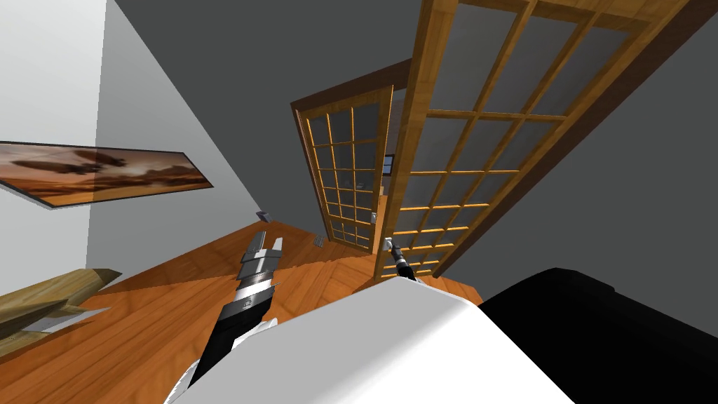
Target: Pull the door open
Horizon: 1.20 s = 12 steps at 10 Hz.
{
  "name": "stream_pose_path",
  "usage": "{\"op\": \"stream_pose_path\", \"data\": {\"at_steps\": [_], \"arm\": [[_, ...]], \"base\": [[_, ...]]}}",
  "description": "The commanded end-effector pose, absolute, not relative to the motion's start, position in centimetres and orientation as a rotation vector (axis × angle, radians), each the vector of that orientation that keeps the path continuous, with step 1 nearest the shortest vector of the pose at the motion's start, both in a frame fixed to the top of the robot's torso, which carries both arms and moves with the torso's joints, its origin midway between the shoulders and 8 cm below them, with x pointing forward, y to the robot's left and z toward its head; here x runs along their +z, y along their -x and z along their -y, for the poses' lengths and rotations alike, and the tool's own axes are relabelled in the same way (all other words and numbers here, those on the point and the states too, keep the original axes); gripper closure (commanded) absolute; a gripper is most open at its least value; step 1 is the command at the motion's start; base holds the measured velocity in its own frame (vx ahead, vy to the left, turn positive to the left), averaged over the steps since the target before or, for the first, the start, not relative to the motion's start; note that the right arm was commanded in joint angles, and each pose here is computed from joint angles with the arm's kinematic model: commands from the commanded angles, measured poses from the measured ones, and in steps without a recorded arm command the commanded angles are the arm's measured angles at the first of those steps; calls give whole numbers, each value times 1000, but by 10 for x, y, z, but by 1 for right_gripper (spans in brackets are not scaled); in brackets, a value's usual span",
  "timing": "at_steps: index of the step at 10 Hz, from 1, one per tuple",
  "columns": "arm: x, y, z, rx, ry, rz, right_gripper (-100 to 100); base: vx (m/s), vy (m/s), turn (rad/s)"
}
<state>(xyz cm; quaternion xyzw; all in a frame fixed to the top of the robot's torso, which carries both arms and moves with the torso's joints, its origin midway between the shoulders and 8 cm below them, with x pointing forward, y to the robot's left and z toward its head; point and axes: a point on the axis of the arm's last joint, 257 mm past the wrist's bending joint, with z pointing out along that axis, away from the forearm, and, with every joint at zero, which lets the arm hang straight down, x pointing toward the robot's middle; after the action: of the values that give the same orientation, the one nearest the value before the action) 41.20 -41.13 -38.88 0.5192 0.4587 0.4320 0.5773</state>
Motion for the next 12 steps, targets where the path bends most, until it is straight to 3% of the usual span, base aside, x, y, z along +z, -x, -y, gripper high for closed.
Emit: {"op": "stream_pose_path", "data": {"at_steps": [1, 12], "arm": [[-385, -417, 397, 1062, -1226, -1059, 100], [-386, -421, 401, 1301, -1443, -854, 100]], "base": [[-25, -9, 18], [-33, -13, 45]]}}
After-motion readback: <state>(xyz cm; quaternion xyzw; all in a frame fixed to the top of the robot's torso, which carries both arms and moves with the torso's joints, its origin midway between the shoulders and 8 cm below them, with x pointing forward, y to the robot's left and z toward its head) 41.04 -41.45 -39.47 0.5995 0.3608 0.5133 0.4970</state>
